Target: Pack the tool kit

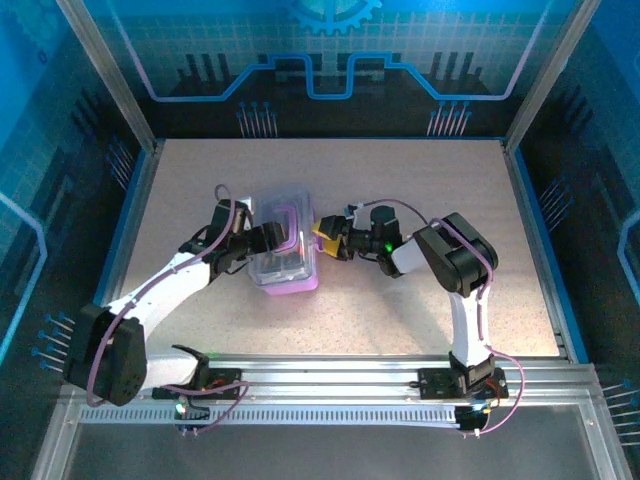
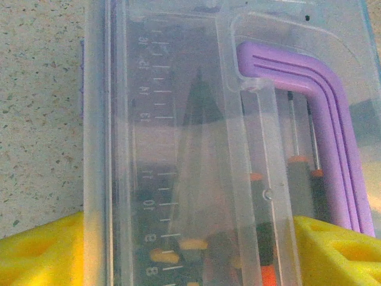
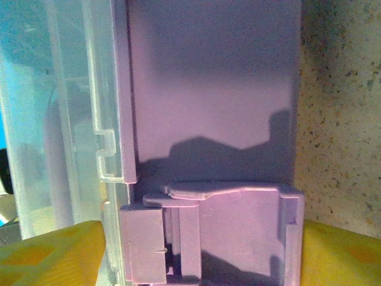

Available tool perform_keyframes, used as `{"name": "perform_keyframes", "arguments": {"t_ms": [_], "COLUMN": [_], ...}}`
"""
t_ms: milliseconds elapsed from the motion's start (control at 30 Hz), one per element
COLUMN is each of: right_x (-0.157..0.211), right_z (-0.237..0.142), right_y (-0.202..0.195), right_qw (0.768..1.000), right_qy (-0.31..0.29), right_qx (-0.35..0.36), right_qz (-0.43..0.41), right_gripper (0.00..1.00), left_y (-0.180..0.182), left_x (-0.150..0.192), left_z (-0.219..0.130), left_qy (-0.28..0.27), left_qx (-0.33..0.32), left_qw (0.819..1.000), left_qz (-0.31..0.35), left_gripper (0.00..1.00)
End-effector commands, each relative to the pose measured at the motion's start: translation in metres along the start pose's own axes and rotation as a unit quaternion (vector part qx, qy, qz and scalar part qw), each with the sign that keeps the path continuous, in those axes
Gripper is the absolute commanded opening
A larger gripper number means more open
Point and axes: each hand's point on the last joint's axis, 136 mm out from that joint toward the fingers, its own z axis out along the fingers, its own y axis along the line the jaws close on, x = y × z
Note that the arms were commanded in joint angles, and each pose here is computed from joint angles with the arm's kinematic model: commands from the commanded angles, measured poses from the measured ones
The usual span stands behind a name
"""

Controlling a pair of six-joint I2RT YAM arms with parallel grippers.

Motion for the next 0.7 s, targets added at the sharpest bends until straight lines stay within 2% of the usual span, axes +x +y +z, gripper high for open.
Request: {"name": "perform_keyframes", "arguments": {"t_ms": [0,267,500,667], "right_x": [0.008,0.004,0.003,0.003], "right_z": [-0.003,-0.021,-0.02,-0.024], "right_y": [0.03,0.034,0.047,0.054], "right_qw": [0.999,0.999,0.998,0.997], "right_qy": [0.011,-0.003,-0.001,-0.002], "right_qx": [-0.041,-0.037,-0.051,-0.034], "right_qz": [-0.031,-0.037,-0.045,-0.068], "right_gripper": [0.8,0.78,0.74,0.72], "left_y": [0.037,0.037,0.038,0.037], "left_x": [0.087,0.089,0.089,0.088], "left_z": [0.005,0.006,0.007,0.006], "left_qy": [0.16,0.162,0.167,0.167], "left_qx": [-0.054,-0.054,-0.056,-0.055], "left_qw": [0.985,0.985,0.984,0.984], "left_qz": [-0.022,-0.023,-0.023,-0.023], "left_gripper": [0.57,0.57,0.57,0.57]}}
